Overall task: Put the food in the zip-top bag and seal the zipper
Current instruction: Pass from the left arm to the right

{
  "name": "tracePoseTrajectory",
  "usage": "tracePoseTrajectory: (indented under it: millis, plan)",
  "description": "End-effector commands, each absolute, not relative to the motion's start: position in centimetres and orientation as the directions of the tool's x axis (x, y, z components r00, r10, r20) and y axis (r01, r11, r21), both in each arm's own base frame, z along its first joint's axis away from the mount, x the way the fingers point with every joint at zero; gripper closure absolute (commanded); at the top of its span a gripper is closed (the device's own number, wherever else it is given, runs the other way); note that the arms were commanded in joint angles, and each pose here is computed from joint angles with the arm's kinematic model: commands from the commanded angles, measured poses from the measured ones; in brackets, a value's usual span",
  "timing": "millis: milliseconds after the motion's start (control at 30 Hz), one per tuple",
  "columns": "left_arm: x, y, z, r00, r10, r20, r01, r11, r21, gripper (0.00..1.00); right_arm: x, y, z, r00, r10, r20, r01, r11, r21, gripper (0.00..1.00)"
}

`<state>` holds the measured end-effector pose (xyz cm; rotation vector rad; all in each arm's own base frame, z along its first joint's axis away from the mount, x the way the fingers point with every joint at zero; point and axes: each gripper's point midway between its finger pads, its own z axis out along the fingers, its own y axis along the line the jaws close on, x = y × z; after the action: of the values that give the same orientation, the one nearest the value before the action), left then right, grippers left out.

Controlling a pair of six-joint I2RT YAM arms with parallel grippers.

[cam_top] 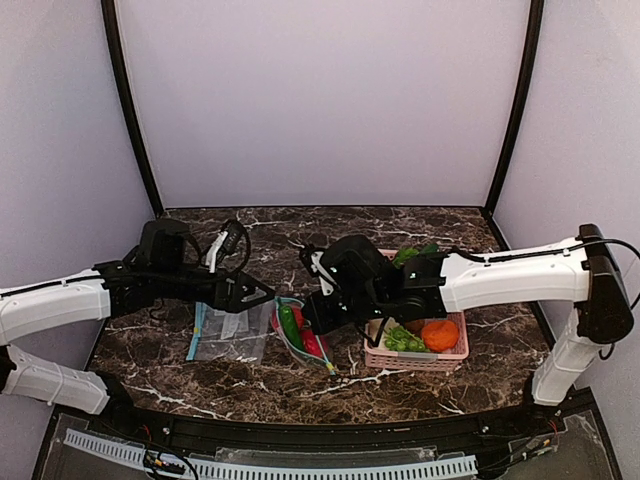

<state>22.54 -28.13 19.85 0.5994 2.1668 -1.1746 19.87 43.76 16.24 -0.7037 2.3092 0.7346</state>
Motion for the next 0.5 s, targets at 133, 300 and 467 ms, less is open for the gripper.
tracePoseTrajectory:
  millis: [133, 300, 467]
  plan:
    - [21.0, -28.3, 18.5, -0.804, -0.021, -0.594, 0.491, 0.541, -0.683, 0.0, 19.1, 45.2, 18.5, -0.671, -0.207, -0.712, -0.63, 0.666, 0.399, 1.0]
    - [20.3, -29.2, 16.8, -0.828, 0.001, -0.561, 0.456, 0.585, -0.671, 0.0, 18.9, 45.6, 18.5, -0.667, -0.202, -0.717, -0.628, 0.67, 0.396, 1.0]
    - [20.9, -28.7, 16.0, -0.827, -0.026, -0.562, 0.423, 0.629, -0.652, 0.11, 18.5, 45.9, 18.5, -0.666, -0.204, -0.717, -0.634, 0.661, 0.401, 1.0]
